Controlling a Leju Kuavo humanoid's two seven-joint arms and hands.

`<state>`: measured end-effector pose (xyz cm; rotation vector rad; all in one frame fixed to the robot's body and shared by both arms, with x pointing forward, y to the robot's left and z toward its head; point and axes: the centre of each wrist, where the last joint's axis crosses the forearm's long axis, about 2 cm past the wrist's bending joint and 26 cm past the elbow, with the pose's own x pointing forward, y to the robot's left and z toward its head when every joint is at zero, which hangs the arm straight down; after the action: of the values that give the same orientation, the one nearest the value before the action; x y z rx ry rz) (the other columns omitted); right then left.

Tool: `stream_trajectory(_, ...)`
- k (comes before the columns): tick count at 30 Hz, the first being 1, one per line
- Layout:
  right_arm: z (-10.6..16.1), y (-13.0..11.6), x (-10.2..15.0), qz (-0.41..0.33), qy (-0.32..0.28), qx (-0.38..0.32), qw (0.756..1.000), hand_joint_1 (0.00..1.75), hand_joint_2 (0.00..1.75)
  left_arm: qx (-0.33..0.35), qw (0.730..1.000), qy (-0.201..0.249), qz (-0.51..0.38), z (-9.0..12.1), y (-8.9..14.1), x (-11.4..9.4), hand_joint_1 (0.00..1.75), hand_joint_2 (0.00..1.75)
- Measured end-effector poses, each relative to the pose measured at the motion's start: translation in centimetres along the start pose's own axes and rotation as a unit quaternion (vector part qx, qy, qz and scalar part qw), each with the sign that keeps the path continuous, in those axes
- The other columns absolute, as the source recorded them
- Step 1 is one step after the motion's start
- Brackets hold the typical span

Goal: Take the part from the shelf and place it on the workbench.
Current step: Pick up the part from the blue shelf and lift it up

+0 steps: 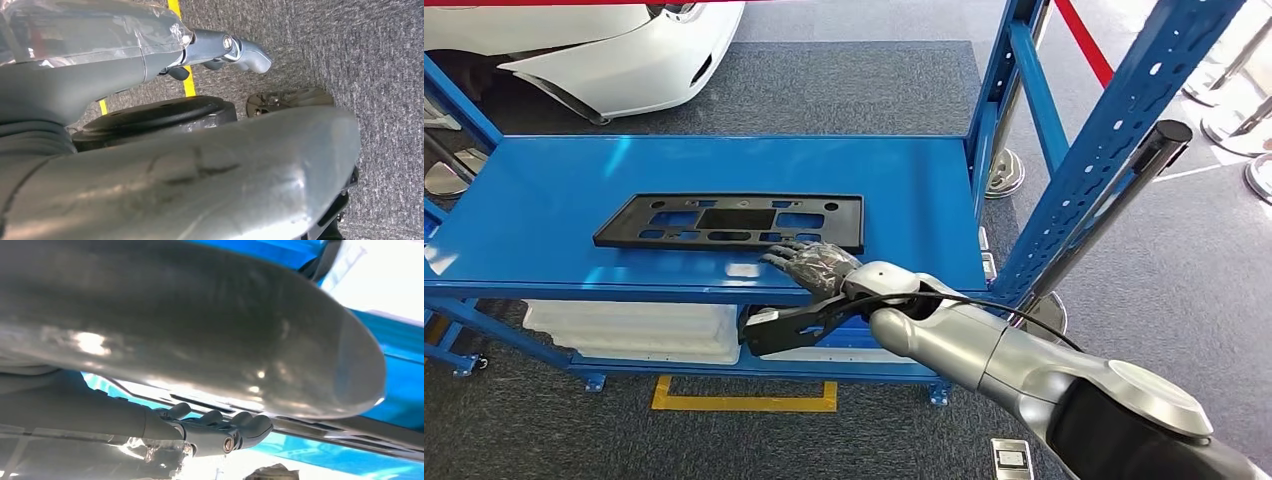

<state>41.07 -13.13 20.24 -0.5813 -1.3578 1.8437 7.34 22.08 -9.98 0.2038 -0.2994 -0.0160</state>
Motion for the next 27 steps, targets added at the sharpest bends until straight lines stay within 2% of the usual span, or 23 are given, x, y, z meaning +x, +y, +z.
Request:
stream_trajectory(13,0.2,-1.3,-1.5,0.07,0.059,-0.021,0.996,0.0,0.0,-0.002,1.0,0.004,0.007,0.0,0.0,0.0,0.0,0.0)
stream_trajectory(27,0.7,-1.2,-2.9,0.082,0.074,-0.007,0.994,0.0,0.0,-0.006,1.0,-0.001,0.007,0.0,0.0,-0.1,0.0,0.0)
